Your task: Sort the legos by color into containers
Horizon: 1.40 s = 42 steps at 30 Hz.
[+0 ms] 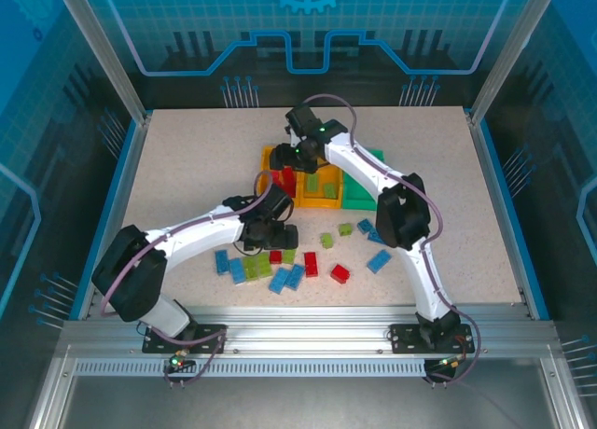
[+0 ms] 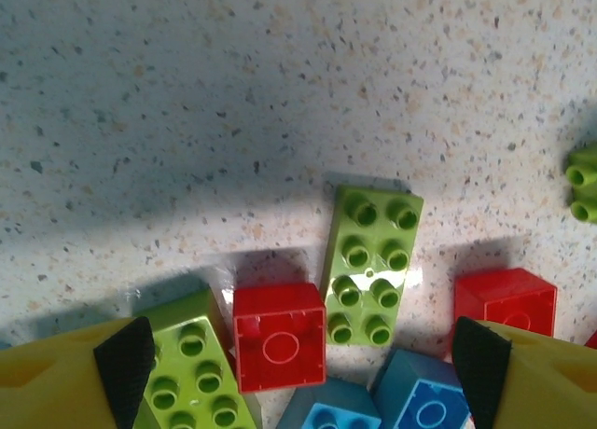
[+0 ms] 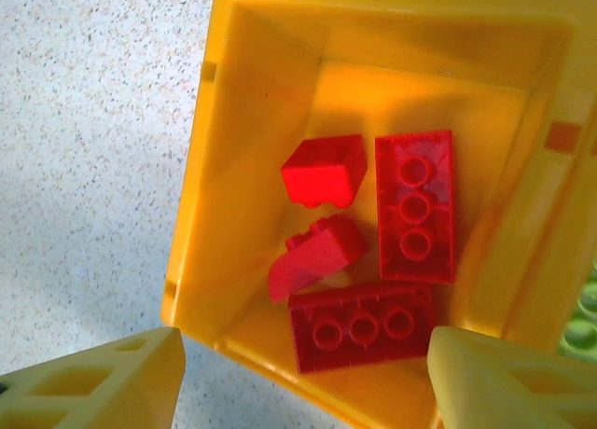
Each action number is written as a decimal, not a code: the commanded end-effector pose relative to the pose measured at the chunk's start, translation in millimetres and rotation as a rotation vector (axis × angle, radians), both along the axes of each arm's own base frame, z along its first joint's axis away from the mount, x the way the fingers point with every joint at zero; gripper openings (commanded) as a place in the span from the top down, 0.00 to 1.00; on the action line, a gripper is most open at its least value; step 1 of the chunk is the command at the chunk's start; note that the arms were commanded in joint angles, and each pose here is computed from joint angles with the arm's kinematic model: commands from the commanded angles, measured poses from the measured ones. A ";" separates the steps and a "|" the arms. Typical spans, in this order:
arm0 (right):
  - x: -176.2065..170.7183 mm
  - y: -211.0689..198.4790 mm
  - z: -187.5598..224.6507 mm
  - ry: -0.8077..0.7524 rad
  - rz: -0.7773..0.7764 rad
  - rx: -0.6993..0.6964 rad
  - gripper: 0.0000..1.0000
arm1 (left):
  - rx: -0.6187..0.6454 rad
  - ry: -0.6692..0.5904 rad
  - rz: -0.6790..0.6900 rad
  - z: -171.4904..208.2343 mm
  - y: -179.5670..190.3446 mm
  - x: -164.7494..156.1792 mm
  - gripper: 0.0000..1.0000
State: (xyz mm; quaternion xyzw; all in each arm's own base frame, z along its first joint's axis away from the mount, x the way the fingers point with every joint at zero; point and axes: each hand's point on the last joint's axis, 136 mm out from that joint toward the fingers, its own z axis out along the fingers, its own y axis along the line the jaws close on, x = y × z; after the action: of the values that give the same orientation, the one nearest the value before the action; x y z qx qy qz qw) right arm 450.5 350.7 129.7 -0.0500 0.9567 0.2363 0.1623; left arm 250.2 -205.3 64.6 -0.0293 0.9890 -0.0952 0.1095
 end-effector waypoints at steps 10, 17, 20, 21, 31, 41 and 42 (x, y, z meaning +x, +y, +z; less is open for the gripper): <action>-28.4 -57.3 35.8 -0.037 -0.045 0.004 0.27 | 0.044 0.050 -0.024 -8.8 -12.1 -22.4 0.27; -35.9 -84.2 36.6 -0.035 -0.087 -0.007 0.26 | 0.086 0.063 -0.007 -17.4 -7.0 -21.4 0.31; -40.6 -93.2 35.2 -0.033 -0.097 -0.018 0.26 | 0.090 0.058 0.006 -17.5 -6.5 -19.8 0.31; -41.2 -95.7 35.6 -0.035 -0.100 -0.019 0.26 | 0.095 0.059 0.008 -18.3 -5.8 -19.8 0.31; -52.4 -114.4 27.0 -0.018 -0.125 -0.039 0.26 | 0.109 0.074 0.007 -26.1 -9.1 -16.6 0.34; -58.0 -124.6 20.7 -0.003 -0.139 -0.051 0.25 | 0.116 0.075 0.011 -30.8 -14.7 -9.0 0.47; -58.1 -125.9 20.7 -0.003 -0.142 -0.052 0.25 | 0.118 0.077 0.010 -31.2 -15.0 -8.9 0.49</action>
State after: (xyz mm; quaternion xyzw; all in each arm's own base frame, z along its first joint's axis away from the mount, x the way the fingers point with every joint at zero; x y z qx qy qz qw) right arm 392.0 234.9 135.6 0.0111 0.9670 0.1995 0.1582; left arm 235.9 -216.4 31.1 -0.0302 0.9963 -0.0397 0.0701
